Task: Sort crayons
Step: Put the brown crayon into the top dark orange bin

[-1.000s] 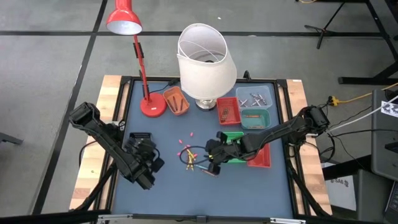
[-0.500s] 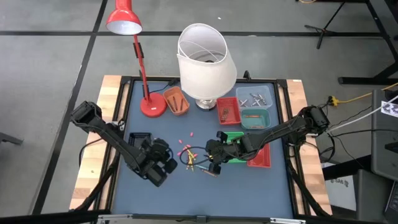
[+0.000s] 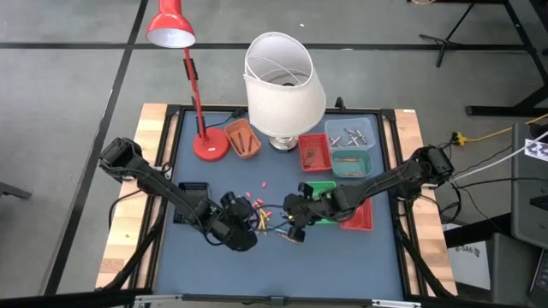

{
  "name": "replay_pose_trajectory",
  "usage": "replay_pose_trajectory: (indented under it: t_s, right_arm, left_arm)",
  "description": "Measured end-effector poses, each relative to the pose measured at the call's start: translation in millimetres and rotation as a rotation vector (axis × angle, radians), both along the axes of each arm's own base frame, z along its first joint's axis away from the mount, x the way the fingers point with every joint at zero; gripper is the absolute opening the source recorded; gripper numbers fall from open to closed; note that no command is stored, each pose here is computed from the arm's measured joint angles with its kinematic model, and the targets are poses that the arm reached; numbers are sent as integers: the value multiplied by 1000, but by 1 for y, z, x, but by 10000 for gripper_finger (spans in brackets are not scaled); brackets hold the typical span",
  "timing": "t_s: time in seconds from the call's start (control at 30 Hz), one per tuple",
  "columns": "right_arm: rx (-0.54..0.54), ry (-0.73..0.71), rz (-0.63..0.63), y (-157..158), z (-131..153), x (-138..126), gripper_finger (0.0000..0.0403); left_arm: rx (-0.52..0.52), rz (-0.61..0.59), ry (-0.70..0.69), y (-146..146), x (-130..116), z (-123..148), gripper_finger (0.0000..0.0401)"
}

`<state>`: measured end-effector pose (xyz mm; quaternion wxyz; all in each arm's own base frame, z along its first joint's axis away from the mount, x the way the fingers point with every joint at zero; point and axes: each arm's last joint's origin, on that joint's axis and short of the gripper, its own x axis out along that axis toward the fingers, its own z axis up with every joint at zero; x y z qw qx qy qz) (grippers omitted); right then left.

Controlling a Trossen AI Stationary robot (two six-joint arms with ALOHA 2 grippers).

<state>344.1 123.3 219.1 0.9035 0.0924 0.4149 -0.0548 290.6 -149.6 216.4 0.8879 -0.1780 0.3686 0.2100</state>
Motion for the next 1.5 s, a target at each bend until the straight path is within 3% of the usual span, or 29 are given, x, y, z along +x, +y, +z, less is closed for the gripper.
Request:
replay_pose_trajectory:
  t_s: [0.53, 0.8, 1.1, 1.5]
  right_arm:
    - [-54, -31, 87, 55, -1, -25, 131]
    - [-75, 19, 143, 77, -32, -24, 131]
    - [-127, 114, 136, 77, -73, -15, 131]
    - [-111, 156, 131, 79, -85, -15, 131]
  left_arm:
    - [4, -5, 0, 0, 0, 0, 87]
    - [3, -6, -1, 0, 0, 0, 87]
    - [3, -9, 0, -1, 0, 0, 87]
    - [5, -10, 3, -1, -1, 0, 87]
